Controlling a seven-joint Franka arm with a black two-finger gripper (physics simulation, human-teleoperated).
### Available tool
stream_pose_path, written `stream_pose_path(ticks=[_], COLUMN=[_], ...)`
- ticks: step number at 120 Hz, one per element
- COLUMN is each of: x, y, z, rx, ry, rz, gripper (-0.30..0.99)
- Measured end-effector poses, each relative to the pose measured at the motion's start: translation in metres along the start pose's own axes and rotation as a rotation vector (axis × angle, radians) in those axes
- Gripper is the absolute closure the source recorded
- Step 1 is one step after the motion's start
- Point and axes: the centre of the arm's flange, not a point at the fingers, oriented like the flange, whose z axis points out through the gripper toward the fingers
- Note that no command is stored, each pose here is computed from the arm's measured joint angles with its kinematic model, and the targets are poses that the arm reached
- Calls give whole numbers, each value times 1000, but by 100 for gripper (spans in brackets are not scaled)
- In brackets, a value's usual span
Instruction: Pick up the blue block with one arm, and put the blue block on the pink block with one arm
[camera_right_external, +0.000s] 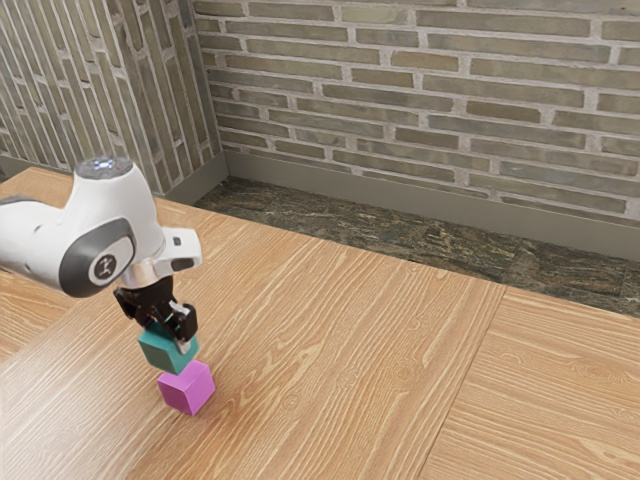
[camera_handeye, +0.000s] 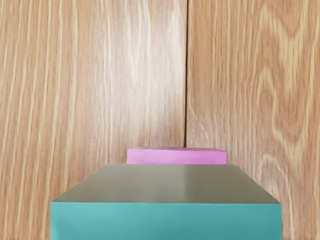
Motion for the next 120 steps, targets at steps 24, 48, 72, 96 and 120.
stream_pose_path(ticks=[24, 48, 72, 96, 120], x=[-6, -6, -7, 2, 5], y=[0, 3, 0, 0, -2], z=[3, 4, 11, 17, 21], rx=[-1, 0, -5, -17, -23], ry=[-7, -11, -28, -40, -49], rz=[-7, -3, -11, -12, -14], gripper=[36, 36, 36, 36, 36])
